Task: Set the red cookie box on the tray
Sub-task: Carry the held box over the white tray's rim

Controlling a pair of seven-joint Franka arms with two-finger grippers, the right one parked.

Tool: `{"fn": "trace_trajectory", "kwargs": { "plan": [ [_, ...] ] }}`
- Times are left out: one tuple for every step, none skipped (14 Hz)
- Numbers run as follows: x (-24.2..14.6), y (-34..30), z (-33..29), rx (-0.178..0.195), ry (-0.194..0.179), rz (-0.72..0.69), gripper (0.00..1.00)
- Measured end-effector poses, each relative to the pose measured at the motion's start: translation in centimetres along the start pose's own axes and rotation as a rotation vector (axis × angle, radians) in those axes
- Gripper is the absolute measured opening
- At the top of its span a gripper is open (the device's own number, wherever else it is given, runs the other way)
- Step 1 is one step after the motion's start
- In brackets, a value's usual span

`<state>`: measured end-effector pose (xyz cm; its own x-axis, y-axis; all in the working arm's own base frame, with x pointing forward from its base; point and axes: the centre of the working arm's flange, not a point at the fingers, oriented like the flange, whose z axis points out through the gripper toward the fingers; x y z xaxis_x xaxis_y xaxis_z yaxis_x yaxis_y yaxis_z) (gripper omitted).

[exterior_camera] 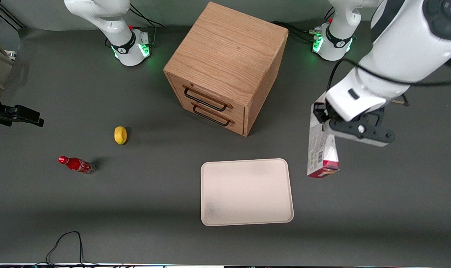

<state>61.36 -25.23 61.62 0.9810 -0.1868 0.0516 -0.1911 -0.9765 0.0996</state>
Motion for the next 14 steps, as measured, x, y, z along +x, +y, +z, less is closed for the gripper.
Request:
{"fn": "trace_trajectory", "kwargs": {
  "plan": [
    [1.2,0.7,1.6,-0.012,-0.003,-0.044,0.03],
    [2.4,1.7,3.7,-0.017,-0.001,-0.088,0.03],
    [3.8,3.1,6.4,-0.009,0.009,-0.128,0.03],
    [5.1,4.5,9.6,0.0,0.021,-0.157,0.03],
    [6.1,5.4,12.9,0.01,0.028,-0.175,0.03],
    [7.2,5.6,16.4,0.021,0.029,-0.189,0.03],
    [8.0,5.1,19.4,0.028,0.027,-0.202,0.03],
    [8.7,4.2,21.8,0.036,0.024,-0.215,0.03],
    [9.2,3.2,23.8,0.046,0.023,-0.228,0.03],
    [9.6,2.2,25.5,0.058,0.02,-0.24,0.03],
    [9.8,1.6,27.2,0.07,0.016,-0.244,0.03],
    [9.8,1.2,28.7,0.082,0.01,-0.242,0.03],
    [9.7,1.2,30.2,0.088,0.004,-0.238,0.03],
    [9.6,1.2,31.5,0.089,-0.001,-0.234,0.03]
  ]
}}
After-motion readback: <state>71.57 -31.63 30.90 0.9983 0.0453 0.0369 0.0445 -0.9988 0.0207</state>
